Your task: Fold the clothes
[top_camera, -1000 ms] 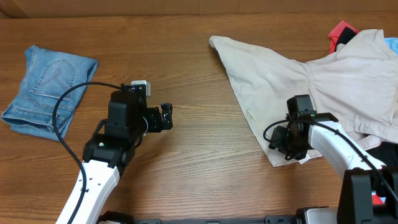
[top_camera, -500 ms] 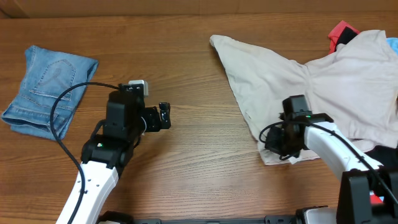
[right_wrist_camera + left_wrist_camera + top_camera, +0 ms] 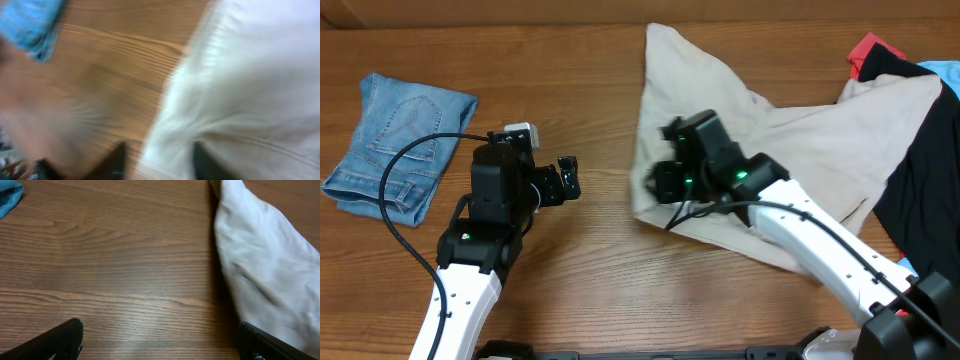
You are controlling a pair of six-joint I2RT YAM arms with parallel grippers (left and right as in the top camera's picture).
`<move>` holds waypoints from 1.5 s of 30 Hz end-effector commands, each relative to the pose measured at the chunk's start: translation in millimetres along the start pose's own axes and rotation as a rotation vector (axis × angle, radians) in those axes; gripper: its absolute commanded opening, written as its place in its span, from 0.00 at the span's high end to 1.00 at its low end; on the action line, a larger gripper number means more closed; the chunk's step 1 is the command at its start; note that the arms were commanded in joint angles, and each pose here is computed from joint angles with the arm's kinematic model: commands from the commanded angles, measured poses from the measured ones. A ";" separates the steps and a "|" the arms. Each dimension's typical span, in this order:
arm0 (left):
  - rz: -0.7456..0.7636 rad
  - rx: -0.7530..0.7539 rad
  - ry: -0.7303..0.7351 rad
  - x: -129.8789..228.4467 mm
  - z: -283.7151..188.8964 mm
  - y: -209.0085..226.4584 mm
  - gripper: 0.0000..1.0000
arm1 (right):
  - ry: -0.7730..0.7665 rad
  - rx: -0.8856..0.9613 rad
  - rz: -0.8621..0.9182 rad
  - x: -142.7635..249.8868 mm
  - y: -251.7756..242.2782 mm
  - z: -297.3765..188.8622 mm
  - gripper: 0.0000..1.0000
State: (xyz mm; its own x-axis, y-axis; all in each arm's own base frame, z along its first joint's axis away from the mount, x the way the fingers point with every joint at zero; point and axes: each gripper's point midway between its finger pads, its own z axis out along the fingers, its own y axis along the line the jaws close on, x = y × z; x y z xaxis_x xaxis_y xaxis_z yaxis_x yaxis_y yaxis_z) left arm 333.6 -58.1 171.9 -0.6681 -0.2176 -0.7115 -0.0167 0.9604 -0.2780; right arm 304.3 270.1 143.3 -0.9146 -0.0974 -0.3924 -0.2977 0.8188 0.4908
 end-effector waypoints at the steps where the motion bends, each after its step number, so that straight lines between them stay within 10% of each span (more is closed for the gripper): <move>1: -0.001 0.037 -0.033 -13.4 -10.0 -8.5 0.00 | -0.007 -0.043 -0.038 -1.6 20.1 -2.7 0.14; 2: -0.002 0.047 -0.023 -11.1 -10.0 -10.1 0.00 | -0.005 -0.025 -0.034 -0.4 16.4 -2.7 0.00; 13: -0.017 0.159 0.179 33.2 -3.5 -28.5 0.00 | 0.001 0.352 0.135 -0.9 -91.7 -32.2 0.00; 36: -0.235 0.260 0.673 165.6 99.6 -88.3 0.00 | -0.031 0.512 0.489 -9.5 -198.3 -113.1 0.00; 39: -0.273 0.255 0.722 181.8 107.2 -91.3 0.14 | -0.029 0.513 0.490 -8.9 -198.2 -113.2 0.00; 45: -0.291 0.294 0.736 182.2 107.6 -96.8 0.96 | -0.022 0.515 0.492 -7.2 -198.2 -113.4 0.00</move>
State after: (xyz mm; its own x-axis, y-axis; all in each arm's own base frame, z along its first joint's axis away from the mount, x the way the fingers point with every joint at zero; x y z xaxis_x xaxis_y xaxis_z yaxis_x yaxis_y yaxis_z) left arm 303.7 -204.8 4.3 -0.9812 -0.1784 -0.0736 -0.0998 0.7957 -0.5975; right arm 331.9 44.6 125.9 -0.9105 0.3592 -0.2048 0.3268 0.9286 0.1756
